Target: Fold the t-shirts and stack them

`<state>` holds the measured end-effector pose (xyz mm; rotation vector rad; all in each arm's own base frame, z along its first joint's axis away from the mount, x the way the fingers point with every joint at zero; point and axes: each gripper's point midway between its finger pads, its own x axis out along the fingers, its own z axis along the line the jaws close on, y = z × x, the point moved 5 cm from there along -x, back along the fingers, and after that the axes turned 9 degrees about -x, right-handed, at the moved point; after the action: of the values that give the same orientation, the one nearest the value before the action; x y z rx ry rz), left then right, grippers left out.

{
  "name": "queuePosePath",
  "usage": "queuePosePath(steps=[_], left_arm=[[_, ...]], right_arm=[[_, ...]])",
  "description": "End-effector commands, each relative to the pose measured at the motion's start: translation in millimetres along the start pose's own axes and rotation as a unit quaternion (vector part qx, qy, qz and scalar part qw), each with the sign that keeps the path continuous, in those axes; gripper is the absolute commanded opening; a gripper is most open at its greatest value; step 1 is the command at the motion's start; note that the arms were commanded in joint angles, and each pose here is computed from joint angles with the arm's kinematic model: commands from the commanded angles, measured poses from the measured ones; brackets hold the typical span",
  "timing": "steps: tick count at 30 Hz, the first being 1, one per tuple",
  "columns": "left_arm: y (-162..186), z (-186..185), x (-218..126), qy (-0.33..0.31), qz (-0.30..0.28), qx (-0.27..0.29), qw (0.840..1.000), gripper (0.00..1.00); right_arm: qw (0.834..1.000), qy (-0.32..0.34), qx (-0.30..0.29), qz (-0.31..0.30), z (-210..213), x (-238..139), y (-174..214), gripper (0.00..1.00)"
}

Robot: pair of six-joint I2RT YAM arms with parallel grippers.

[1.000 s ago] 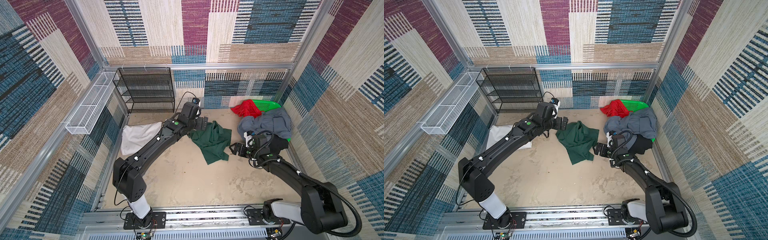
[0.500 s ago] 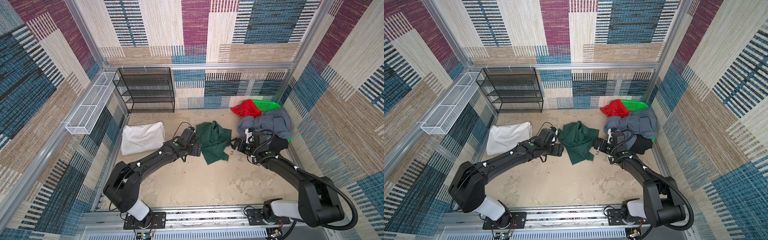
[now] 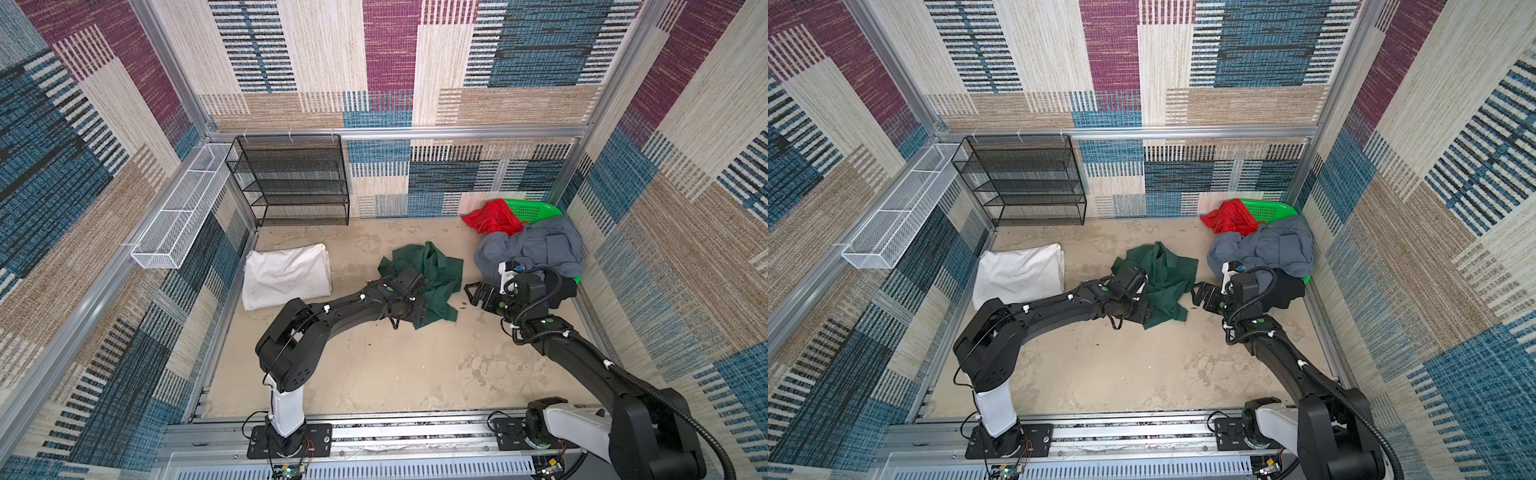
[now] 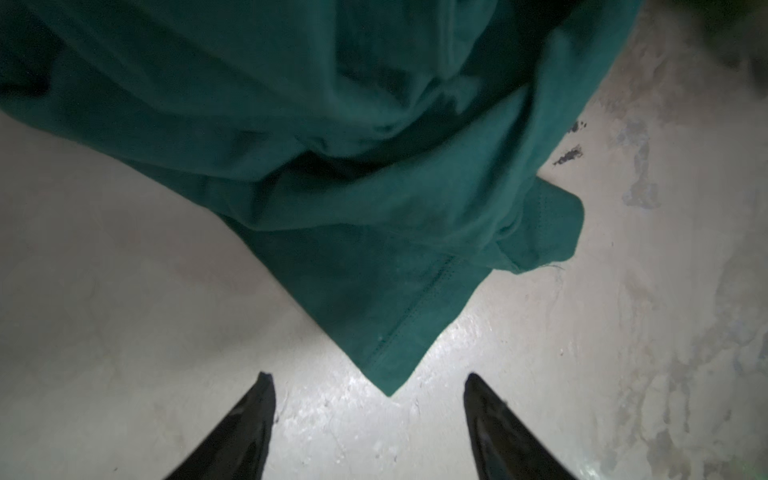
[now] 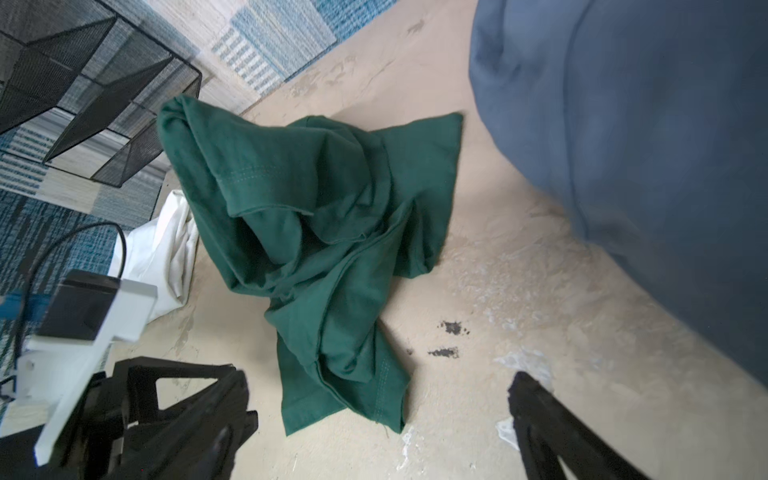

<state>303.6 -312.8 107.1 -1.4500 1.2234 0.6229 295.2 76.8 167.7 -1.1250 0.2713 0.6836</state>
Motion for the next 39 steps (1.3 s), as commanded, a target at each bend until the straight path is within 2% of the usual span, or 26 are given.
queuePosePath(steps=[1,3,8,13,15,17,23,26,29,34,39], left_arm=[[3,1,10,-0.029,0.017,-0.005,0.999,0.71],[3,0,15,-0.053,0.022,0.004,0.998,0.7],[9,2,27,-0.088,0.028,0.012,0.996,0.7],[14,4,38,-0.113,0.048,0.016,0.992,0.67],[15,5,42,-0.122,0.053,0.015,0.991,0.64],[16,5,44,-0.125,0.056,0.014,0.99,0.54],[18,10,36,-0.142,0.063,0.018,0.988,0.0],[14,16,13,-0.168,0.05,0.024,0.984,0.0],[7,22,-26,-0.178,0.012,0.025,0.984,0.0],[-9,22,-104,-0.15,-0.069,0.015,0.986,0.0],[-17,24,-159,-0.123,-0.138,0.003,0.983,0.0]], right_arm=[[0.998,0.035,-0.023,-0.039,-7,-10,-8,0.98],[0.997,0.054,-0.026,-0.054,-11,-17,-7,0.98],[0.996,0.045,-0.041,-0.071,-7,-29,-10,0.98],[0.992,0.083,-0.048,-0.076,-14,-37,-12,0.98],[0.993,0.078,-0.053,-0.075,-12,-39,-13,0.98],[0.993,0.071,-0.051,-0.077,-10,-41,-13,0.98],[0.995,0.052,-0.04,-0.073,-8,-39,-6,0.99],[0.996,0.062,-0.03,-0.051,-12,-35,-1,0.98],[0.996,0.079,-0.02,-0.026,-15,-31,0,0.99],[0.999,0.051,-0.014,-0.005,-10,-23,5,1.0],[1.0,0.013,-0.01,0.026,6,-10,22,0.97]])
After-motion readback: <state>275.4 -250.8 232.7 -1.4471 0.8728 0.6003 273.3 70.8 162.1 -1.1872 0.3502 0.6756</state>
